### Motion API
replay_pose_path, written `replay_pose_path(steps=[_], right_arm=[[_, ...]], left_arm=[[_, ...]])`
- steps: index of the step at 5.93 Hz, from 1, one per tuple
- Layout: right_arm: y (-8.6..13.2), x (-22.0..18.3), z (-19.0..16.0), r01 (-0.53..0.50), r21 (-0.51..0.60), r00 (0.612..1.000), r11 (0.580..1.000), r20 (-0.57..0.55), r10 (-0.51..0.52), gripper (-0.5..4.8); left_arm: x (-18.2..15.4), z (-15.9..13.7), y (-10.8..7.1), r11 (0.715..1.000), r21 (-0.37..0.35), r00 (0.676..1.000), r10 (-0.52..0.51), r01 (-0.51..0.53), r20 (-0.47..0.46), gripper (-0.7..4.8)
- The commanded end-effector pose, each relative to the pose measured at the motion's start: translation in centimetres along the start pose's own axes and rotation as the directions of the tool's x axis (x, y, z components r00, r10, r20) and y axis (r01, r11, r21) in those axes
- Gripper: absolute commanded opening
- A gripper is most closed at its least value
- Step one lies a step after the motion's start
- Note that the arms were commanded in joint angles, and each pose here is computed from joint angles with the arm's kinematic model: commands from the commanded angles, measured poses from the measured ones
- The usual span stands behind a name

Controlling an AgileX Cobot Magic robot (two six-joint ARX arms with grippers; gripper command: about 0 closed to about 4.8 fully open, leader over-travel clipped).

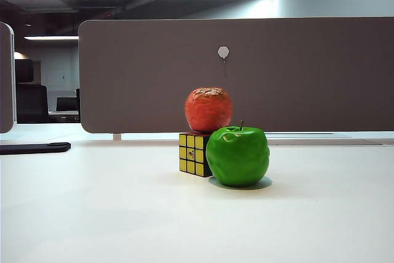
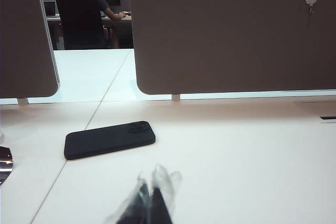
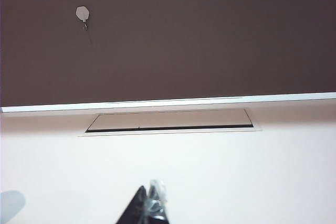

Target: Move all the fruits on the tabletop near the face of the Rubik's cube that has the color most similar to each fruit.

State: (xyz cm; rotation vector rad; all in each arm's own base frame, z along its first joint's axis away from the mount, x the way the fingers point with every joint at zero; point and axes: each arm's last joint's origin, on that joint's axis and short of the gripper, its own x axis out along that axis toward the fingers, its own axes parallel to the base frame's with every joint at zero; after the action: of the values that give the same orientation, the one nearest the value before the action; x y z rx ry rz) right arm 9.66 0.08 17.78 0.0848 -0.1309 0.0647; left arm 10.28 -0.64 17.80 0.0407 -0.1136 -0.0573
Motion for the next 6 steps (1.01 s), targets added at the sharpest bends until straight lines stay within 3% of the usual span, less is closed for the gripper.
replay_pose_path(steps=[1, 6], right_arm=[[0.0, 0.0, -0.03, -0.001, -0.043, 1.0, 0.999, 0.008, 0.001, -0.01], [-0.02, 0.0, -0.15, 0.0, -0.041, 1.0, 0.999, -0.004, 0.0, -0.01]], left_arm=[[-0.01, 0.21, 0.02, 0.999, -0.039, 1.0, 0.0, 0.0, 0.015, -0.06], [-0.02, -0.49, -0.01, 0.999, -0.039, 0.998, -0.004, 0.001, -0.057, -0.05]])
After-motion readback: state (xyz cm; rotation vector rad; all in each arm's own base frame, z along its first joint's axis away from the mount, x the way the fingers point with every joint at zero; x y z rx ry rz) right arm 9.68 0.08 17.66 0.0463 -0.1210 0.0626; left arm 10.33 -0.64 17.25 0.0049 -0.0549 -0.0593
